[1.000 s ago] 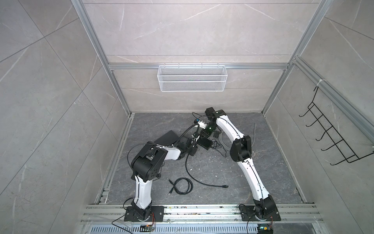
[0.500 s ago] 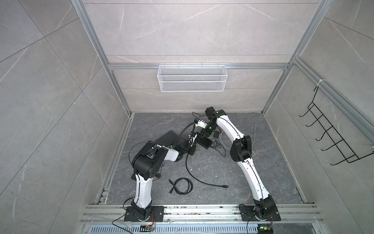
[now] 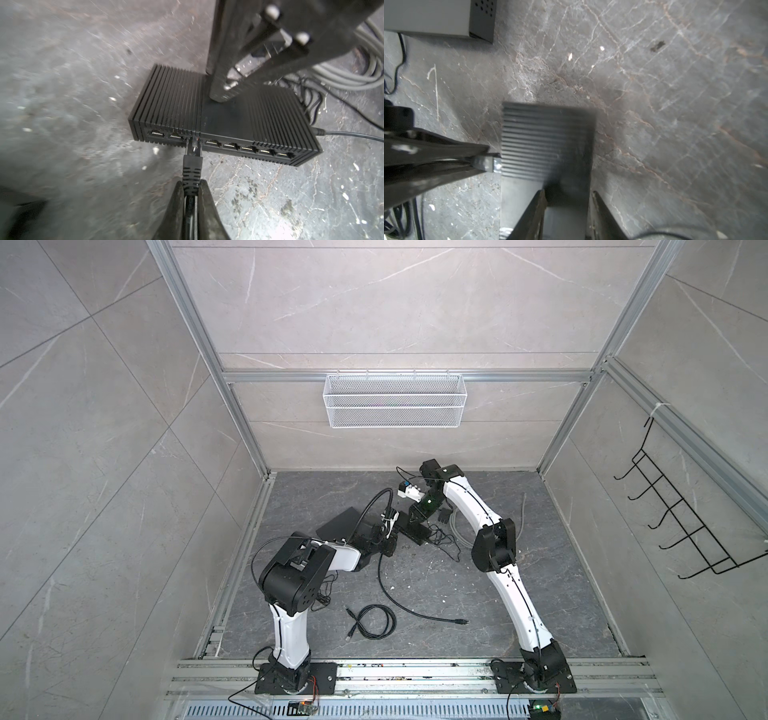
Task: Insert the plug into the switch port
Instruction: 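Push the ethernet plug with left gripper into a router box port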
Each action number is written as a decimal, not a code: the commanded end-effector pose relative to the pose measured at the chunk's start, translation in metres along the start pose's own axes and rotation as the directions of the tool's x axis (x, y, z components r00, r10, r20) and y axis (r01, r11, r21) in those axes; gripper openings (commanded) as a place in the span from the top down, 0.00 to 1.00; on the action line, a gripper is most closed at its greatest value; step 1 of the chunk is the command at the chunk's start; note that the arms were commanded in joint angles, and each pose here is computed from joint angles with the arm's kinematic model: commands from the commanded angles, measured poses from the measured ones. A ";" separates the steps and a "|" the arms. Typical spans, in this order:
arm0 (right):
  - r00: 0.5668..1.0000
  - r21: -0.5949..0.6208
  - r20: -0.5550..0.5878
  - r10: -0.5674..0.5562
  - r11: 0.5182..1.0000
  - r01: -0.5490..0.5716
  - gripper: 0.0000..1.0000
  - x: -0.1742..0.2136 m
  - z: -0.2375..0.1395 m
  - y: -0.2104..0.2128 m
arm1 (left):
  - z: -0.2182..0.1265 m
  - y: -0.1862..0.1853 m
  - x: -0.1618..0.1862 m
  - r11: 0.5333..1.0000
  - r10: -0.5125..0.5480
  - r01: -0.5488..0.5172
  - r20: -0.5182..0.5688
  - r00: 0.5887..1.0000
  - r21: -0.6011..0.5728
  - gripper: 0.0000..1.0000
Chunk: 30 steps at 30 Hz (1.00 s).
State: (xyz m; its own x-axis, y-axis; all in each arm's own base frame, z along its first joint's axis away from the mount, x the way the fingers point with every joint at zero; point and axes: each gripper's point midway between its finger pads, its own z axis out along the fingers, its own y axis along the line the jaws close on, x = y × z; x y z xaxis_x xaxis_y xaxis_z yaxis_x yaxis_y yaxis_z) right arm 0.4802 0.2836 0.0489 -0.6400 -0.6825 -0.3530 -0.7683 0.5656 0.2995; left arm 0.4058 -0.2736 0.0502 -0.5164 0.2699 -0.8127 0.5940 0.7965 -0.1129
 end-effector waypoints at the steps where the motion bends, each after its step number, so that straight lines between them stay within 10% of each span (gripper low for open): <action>1: 0.993 0.022 -0.068 0.097 0.995 -0.095 0.61 0.020 0.013 -0.013 | -0.023 -0.001 -0.043 1.000 -0.011 0.011 0.103 0.995 -0.004 0.83; 20: 0.990 0.014 0.048 0.132 0.991 -0.132 0.52 -0.005 -0.014 -0.013 | -0.030 -0.004 0.012 0.990 -0.131 0.134 -0.075 0.989 0.042 0.63; 30: 0.994 -0.040 0.011 0.113 0.993 -0.112 0.50 0.002 0.004 -0.001 | -0.007 -0.004 0.020 0.988 -0.138 0.144 -0.101 0.985 0.059 0.78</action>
State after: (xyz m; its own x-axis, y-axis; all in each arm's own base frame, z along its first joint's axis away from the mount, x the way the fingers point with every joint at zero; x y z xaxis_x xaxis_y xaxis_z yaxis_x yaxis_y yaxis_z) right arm 0.4892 0.2746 0.0397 -0.7319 -0.5968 -0.3288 -0.6814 0.6414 0.3525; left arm 0.3777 -0.2568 0.0273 -0.6746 0.2415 -0.6976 0.5335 0.8126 -0.2345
